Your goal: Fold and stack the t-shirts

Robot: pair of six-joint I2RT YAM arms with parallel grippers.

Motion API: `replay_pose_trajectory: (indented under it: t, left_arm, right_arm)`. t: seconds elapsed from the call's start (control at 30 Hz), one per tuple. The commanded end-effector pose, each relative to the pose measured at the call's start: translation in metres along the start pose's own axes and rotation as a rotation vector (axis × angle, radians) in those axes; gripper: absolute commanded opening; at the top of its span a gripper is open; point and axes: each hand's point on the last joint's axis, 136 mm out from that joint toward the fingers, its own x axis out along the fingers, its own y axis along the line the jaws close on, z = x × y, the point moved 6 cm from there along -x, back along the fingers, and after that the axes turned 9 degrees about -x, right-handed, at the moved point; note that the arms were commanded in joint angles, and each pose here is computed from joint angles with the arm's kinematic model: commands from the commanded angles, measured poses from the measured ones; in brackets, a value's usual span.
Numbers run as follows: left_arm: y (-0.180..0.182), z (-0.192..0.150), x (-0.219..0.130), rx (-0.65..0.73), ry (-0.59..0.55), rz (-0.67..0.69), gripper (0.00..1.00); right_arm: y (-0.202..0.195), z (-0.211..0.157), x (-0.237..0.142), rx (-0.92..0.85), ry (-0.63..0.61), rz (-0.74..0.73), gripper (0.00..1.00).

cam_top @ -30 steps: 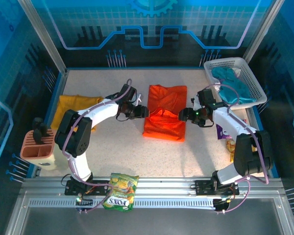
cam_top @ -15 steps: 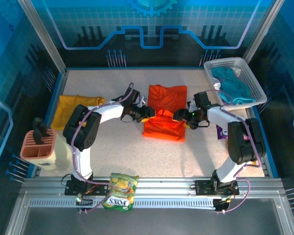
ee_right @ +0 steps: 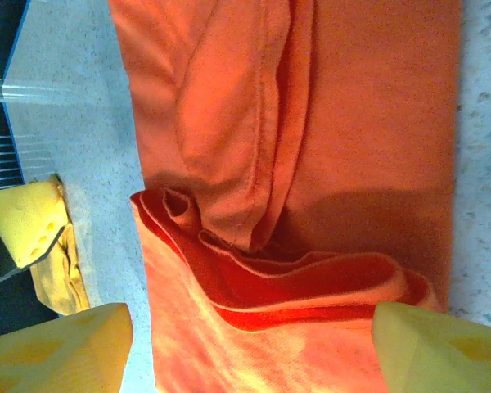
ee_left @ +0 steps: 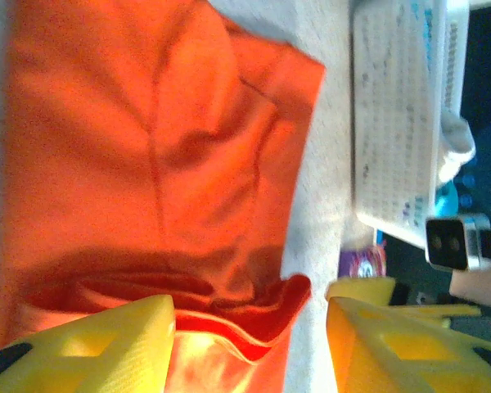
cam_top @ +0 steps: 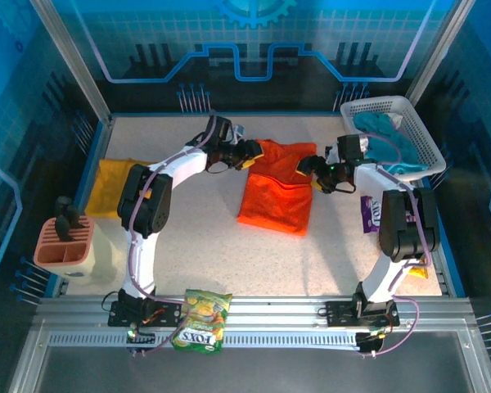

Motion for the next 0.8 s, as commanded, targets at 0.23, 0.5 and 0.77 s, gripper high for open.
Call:
replay_pose_trajectory:
  t: [0.23,0.5,0.77]
  left_arm:
    - [-0.002,-0.044,-0.025,0.03,0.043,0.064,0.53]
    - [0.015,-0.104,0.003,0.003,0.078,0.131,0.52]
    - [0.072,-0.133,0.003,-0.069,0.023,0.241,0.51]
  right_arm:
    - [0.032,-0.02,-0.016,-0.111,-0.01,0.061,0.78]
    - [0.057,-0.037,0.022,-0.093,0.062,0.148,0.79]
    - [0.037,-0.019,0.065,-0.043,0.074,0.147,0.78]
